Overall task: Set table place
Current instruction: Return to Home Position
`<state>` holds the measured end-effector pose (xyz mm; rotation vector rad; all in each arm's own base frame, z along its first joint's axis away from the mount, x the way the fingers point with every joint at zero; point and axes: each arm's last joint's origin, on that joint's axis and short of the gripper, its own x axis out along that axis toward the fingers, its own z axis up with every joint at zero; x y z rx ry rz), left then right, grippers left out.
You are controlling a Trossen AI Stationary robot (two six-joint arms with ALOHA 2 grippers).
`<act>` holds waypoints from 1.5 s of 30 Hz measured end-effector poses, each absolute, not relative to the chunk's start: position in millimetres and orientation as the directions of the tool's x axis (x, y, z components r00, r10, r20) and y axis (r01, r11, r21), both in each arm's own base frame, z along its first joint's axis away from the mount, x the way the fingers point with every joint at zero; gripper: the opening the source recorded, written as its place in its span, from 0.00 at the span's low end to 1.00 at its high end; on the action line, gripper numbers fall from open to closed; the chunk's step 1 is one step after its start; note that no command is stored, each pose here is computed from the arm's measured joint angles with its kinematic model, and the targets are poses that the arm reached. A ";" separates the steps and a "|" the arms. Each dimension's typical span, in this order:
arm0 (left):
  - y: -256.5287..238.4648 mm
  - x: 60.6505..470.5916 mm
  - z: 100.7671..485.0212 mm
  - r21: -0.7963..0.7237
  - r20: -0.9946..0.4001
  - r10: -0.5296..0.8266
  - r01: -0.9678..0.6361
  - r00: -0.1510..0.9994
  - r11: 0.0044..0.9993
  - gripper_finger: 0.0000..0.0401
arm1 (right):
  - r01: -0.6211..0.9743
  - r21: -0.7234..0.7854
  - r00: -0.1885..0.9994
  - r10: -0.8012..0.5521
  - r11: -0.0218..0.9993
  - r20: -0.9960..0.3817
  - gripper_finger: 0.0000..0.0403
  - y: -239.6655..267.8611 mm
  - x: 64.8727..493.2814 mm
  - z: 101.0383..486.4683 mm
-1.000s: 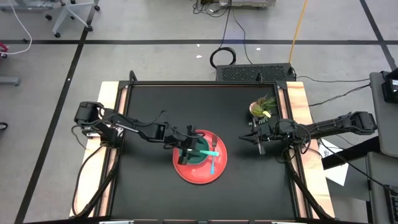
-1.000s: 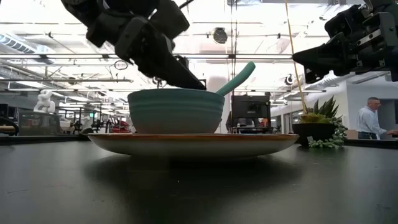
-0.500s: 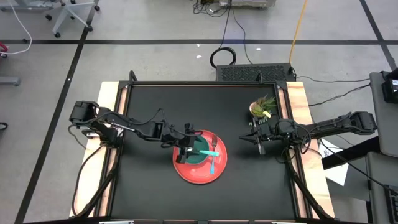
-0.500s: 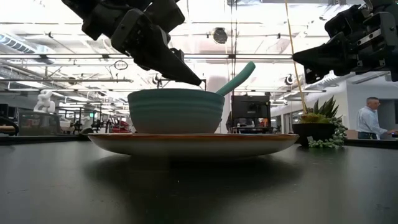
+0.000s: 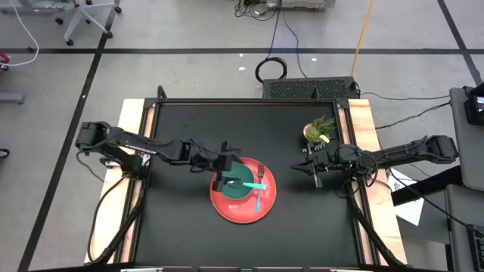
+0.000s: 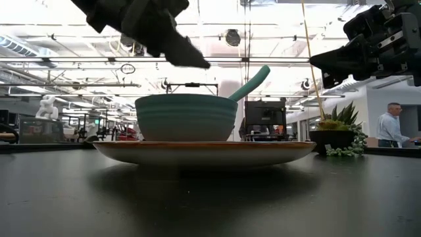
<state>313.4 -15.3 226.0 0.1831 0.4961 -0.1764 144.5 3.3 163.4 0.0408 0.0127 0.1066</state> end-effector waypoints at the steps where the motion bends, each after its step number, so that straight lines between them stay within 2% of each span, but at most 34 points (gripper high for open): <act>1: -12.6 311.3 231.1 0.125 -0.471 -0.133 0.215 0.872 0.968 0.73 | -0.106 0.041 0.994 0.107 0.993 -0.011 0.00 3.3 144.5 163.3; 14: 13.8 274.3 278.9 0.078 -0.380 -0.117 0.158 0.918 0.984 0.73 | -0.106 0.042 0.994 0.107 0.993 -0.012 0.00 3.3 144.5 163.3; 19: 19.2 261.1 284.3 0.071 -0.406 -0.126 0.169 0.905 0.983 0.73 | -0.107 0.042 0.994 0.107 0.993 -0.009 0.00 3.3 144.6 163.5; 25: 21.2 258.0 289.5 0.056 -0.370 -0.208 0.245 0.906 0.968 0.73 | -0.107 0.042 0.994 0.107 0.993 -0.010 0.00 3.3 144.6 163.5; 45: 25.6 251.9 292.5 0.082 -0.375 -0.184 0.230 0.909 0.970 0.73 | -0.107 0.044 0.994 0.107 0.993 -0.017 0.00 3.4 144.5 162.8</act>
